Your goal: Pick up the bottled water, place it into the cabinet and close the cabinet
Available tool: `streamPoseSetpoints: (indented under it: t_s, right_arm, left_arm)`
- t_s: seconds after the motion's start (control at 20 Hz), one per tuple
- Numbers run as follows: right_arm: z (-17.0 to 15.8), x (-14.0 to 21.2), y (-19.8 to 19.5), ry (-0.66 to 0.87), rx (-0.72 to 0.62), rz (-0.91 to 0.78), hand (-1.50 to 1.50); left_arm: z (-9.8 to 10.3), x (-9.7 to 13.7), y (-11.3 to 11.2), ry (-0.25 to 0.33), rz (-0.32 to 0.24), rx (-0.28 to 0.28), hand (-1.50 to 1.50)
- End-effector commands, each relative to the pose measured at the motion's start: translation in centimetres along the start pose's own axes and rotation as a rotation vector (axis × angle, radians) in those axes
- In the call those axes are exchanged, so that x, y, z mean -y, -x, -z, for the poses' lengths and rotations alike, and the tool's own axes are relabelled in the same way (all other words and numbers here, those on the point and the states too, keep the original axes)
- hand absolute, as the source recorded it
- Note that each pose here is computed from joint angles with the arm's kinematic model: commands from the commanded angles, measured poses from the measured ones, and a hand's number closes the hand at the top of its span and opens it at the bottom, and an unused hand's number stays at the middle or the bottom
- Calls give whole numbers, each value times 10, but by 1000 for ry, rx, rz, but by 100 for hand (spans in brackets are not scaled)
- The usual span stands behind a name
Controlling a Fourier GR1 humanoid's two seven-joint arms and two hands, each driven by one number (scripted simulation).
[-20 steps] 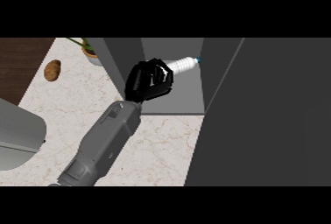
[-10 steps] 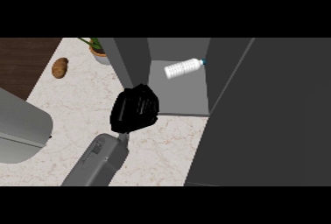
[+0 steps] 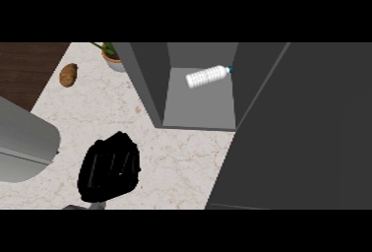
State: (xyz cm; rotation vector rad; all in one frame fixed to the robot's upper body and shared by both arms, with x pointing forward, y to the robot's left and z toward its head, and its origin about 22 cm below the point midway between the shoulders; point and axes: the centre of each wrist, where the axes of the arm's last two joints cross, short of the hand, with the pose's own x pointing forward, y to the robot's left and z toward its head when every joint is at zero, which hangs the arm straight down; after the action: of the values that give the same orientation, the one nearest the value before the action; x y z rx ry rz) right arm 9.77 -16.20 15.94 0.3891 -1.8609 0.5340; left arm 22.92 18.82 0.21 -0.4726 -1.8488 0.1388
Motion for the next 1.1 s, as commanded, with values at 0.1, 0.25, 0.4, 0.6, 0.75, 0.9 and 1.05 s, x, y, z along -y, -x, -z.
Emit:
streamPoseSetpoints:
  t_s: [0.1,0.25,0.4,0.6,0.75,0.9,1.05]
  right_arm:
    - [-9,-17,-30,-120,46,120,150]
    - [1,-23,-33,-113,58,121,150]
    - [20,-22,-37,-114,50,112,150]
    - [55,-37,-33,-84,87,83,150]
    - [99,-51,-33,-60,88,88,150]
    - [120,-42,-35,8,87,114,150]
    - [163,-34,-35,31,49,121,150]
  left_arm:
    - [-47,-17,-56,-20,9,24,150]
    - [-71,-24,-62,-56,27,24,150]
    - [-80,-20,-78,-54,7,34,150]
    - [-104,-48,-99,-70,43,47,150]
    - [-102,-42,-112,-77,56,46,150]
    - [-129,-57,-126,-77,29,41,150]
    - [-126,-55,-120,-90,35,71,150]
